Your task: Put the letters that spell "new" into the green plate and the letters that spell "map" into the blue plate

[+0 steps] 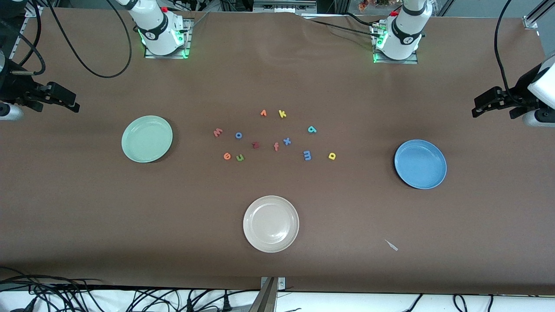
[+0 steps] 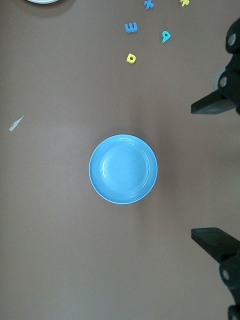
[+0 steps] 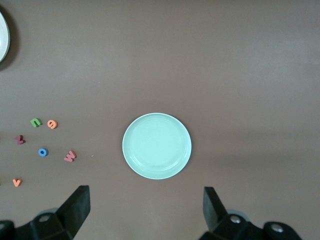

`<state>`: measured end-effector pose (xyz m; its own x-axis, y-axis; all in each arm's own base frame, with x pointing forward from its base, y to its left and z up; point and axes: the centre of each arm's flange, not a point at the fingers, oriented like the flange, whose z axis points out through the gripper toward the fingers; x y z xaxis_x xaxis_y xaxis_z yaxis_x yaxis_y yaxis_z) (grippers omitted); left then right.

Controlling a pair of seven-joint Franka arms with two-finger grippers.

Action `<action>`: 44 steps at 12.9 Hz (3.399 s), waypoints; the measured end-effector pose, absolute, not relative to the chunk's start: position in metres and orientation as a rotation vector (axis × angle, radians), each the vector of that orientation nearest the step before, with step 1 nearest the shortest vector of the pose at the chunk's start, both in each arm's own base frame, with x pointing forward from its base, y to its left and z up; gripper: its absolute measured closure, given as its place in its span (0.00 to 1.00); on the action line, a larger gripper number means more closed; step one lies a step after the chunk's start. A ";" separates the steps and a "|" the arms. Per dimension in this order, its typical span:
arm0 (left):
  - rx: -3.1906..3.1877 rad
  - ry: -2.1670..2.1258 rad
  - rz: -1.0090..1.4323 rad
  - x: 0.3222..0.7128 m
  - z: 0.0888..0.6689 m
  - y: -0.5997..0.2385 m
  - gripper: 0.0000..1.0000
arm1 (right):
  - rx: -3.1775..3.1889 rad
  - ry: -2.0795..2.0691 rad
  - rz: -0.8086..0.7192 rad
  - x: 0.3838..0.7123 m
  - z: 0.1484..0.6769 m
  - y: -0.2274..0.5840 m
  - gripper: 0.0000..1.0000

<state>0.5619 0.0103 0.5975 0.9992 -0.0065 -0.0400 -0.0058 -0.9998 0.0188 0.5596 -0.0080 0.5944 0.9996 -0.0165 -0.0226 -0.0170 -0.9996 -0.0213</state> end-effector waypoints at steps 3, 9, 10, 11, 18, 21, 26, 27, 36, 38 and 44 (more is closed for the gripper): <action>3.122 -0.010 -0.064 0.562 0.597 0.010 0.00 | -3.120 0.026 0.035 0.560 0.594 -0.008 0.00; 3.122 -0.010 -0.068 0.562 0.596 0.010 0.00 | -3.120 0.026 0.035 0.560 0.594 -0.008 0.00; 3.122 -0.010 -0.069 0.562 0.595 0.010 0.00 | -3.120 0.026 0.035 0.560 0.594 -0.008 0.00; 3.122 -0.010 -0.069 0.563 0.595 0.010 0.00 | -3.120 0.026 0.035 0.560 0.594 -0.008 0.00; 3.122 -0.010 -0.071 0.563 0.594 0.010 0.00 | -3.120 0.026 0.035 0.560 0.594 -0.008 0.00; 3.121 -0.010 -0.076 0.564 0.593 0.010 0.00 | -3.120 0.026 0.035 0.560 0.594 -0.008 0.00; 3.118 -0.009 -0.112 0.569 0.580 0.011 0.00 | -3.088 0.026 0.035 0.562 0.591 -0.004 0.00; 3.117 -0.009 -0.133 0.572 0.572 0.011 0.00 | -3.087 0.013 0.055 0.565 0.584 0.001 0.00; 2.999 -0.267 -0.406 0.605 0.445 -0.119 0.00 | -3.108 0.118 0.243 0.580 0.443 0.131 0.00; 2.961 -0.260 -0.398 0.612 0.423 -0.132 0.00 | -3.110 0.317 0.196 0.563 0.393 0.173 0.00; 3.003 -0.199 -0.281 0.590 0.327 -0.235 0.00 | -3.073 0.980 0.044 0.488 0.271 0.281 0.00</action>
<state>0.5901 -0.2347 0.3270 0.9741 -0.1412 -0.1764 -0.1191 -0.9843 0.1305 0.4883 0.2808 0.2710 0.8155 -0.5788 -0.0004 -0.5764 -0.8123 0.0887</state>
